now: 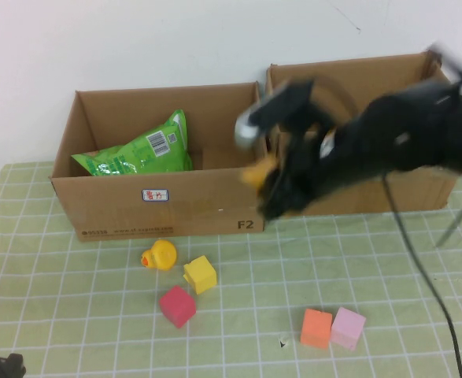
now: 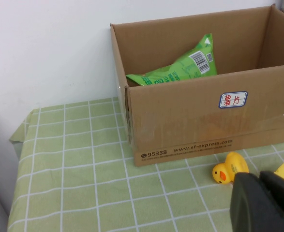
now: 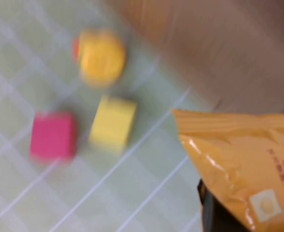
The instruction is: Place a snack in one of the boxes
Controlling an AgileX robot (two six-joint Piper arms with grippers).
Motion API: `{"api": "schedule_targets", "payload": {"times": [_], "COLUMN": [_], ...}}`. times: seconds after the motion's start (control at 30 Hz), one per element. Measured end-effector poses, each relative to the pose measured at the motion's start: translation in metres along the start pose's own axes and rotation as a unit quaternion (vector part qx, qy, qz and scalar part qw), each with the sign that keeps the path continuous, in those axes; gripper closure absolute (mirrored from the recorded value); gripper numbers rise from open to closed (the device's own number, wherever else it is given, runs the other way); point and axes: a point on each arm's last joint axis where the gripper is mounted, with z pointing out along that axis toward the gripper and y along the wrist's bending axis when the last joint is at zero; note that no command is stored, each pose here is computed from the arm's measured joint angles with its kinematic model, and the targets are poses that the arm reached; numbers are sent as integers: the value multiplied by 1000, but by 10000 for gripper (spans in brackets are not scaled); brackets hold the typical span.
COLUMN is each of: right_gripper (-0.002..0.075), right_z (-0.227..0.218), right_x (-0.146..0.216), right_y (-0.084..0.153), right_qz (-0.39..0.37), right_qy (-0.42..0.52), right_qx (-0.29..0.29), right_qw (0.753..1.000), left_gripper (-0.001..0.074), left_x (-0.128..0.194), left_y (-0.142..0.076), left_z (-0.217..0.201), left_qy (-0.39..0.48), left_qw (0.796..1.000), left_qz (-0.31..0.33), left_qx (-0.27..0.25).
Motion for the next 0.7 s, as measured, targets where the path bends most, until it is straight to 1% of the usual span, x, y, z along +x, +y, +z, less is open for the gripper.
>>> {"api": "schedule_targets", "payload": {"times": [0.07,0.17,0.2,0.23,0.27,0.33,0.37,0.43,0.47,0.5,0.53,0.6,0.7], "right_gripper": [462,462,462,462,462,462,462,463,463,463,461,435,328], "right_z": [-35,-79,-92,-98,-105,-109,-102,-84,-76,-58,-41,-9,29], "right_x": [-15,-32,-36,-39,-41,-41,-38,-32,-29,-22,-14,-1,14], "right_y": [-9,-29,-41,-47,-59,-79,-101,-123,-129,-141,-149,-162,-173], "right_qz": [-36,-59,-54,-46,-26,21,75,121,137,169,200,260,345], "right_qy": [-62,-163,-199,-223,-256,-297,-334,-358,-361,-358,-345,-307,-232], "right_qx": [42,109,132,144,162,179,193,208,210,214,211,197,146], "right_qw": [997,979,970,963,953,938,920,902,898,893,892,894,898], "left_gripper": [736,736,736,736,736,736,736,736,736,736,736,736,736], "left_x": [0,0,0,0,0,0,0,0,0,0,1,1,2], "left_y": [0,0,0,0,0,0,0,0,0,0,0,0,0], "left_z": [0,0,0,0,0,0,0,0,0,0,0,0,0], "left_qy": [0,0,0,0,0,0,0,1,2,2,3,5,10], "left_qw": [1000,1000,1000,1000,1000,1000,1000,1000,1000,1000,1000,1000,1000], "left_qz": [0,-1,-2,-3,-3,-5,-7,-7,-7,-7,-7,-7,-7], "left_qx": [0,0,0,0,0,0,0,0,0,0,0,0,0]}}
